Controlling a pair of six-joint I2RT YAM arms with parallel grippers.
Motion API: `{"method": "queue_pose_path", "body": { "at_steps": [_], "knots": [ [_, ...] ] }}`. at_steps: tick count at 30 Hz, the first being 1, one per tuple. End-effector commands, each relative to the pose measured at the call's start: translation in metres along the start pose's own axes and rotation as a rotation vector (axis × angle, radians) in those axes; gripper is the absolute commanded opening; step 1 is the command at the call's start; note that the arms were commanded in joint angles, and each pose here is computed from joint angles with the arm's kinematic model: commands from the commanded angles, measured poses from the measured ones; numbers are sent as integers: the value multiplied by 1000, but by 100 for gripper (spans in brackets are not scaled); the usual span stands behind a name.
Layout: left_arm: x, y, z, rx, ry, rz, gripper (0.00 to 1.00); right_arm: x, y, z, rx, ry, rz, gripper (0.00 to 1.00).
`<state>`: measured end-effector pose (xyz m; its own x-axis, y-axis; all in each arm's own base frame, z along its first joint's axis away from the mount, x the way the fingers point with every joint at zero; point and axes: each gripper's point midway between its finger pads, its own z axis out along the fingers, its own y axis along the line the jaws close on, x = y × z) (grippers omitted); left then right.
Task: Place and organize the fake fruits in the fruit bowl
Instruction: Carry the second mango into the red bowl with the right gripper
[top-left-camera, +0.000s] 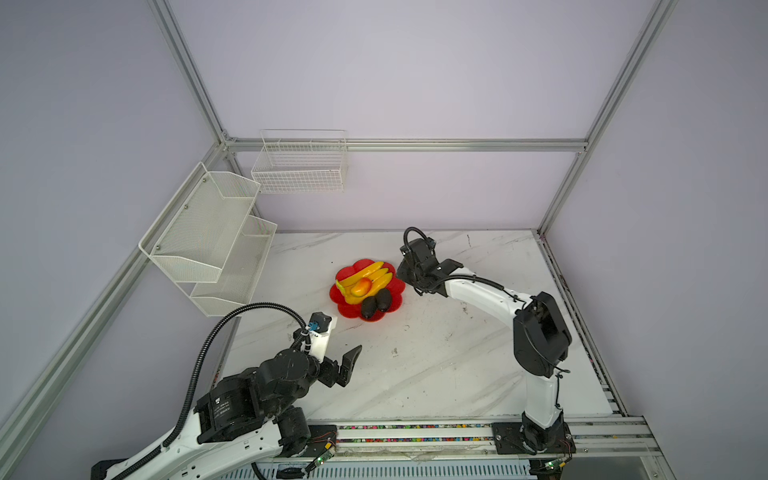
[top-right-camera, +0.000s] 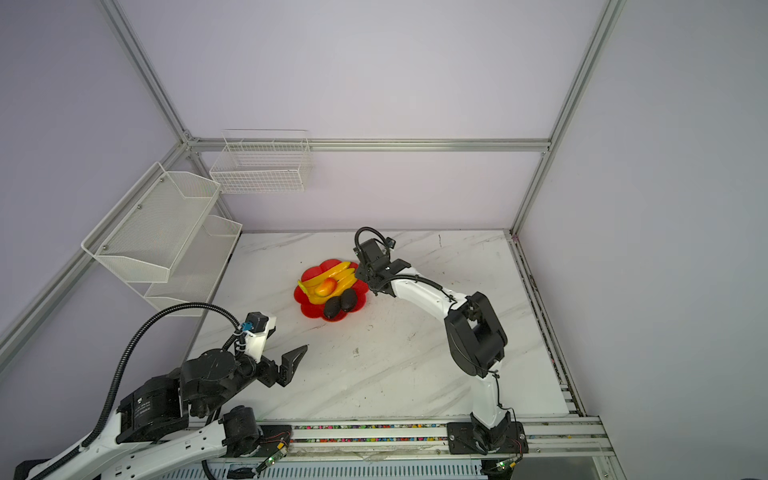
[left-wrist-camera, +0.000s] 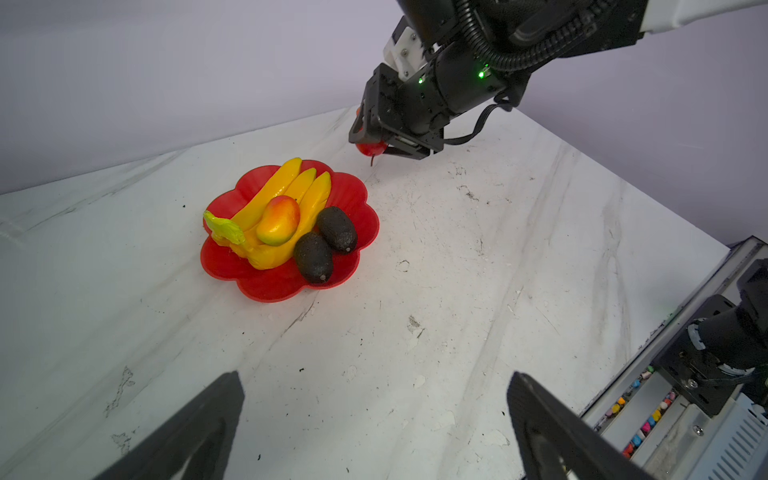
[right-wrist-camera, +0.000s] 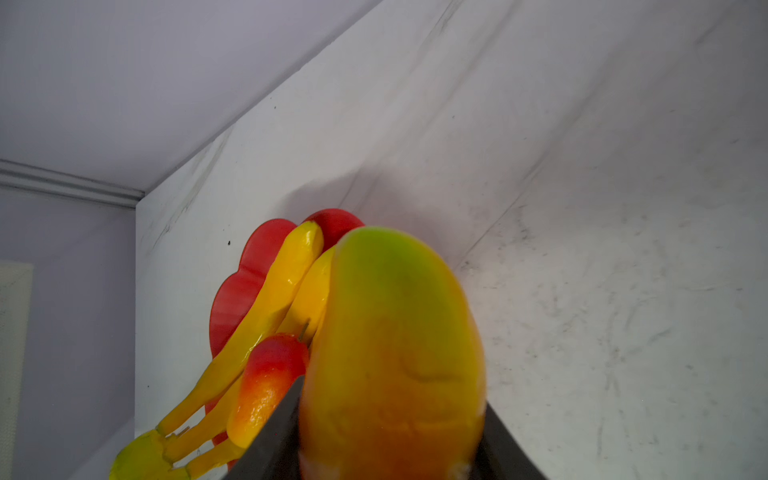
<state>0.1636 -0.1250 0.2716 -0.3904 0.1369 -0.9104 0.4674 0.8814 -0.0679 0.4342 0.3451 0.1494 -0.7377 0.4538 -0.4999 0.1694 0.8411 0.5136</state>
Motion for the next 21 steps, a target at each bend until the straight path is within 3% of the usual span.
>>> {"method": "queue_pose_path", "body": {
  "at_steps": [1, 21],
  "knots": [
    [5, 8, 3, -44, -8, -16, 100, 15, -1, 22, 47, 10, 22, 42],
    [5, 8, 2, -39, -12, -17, 100, 59, 31, 56, -3, 51, 45, 43]
  ]
}}
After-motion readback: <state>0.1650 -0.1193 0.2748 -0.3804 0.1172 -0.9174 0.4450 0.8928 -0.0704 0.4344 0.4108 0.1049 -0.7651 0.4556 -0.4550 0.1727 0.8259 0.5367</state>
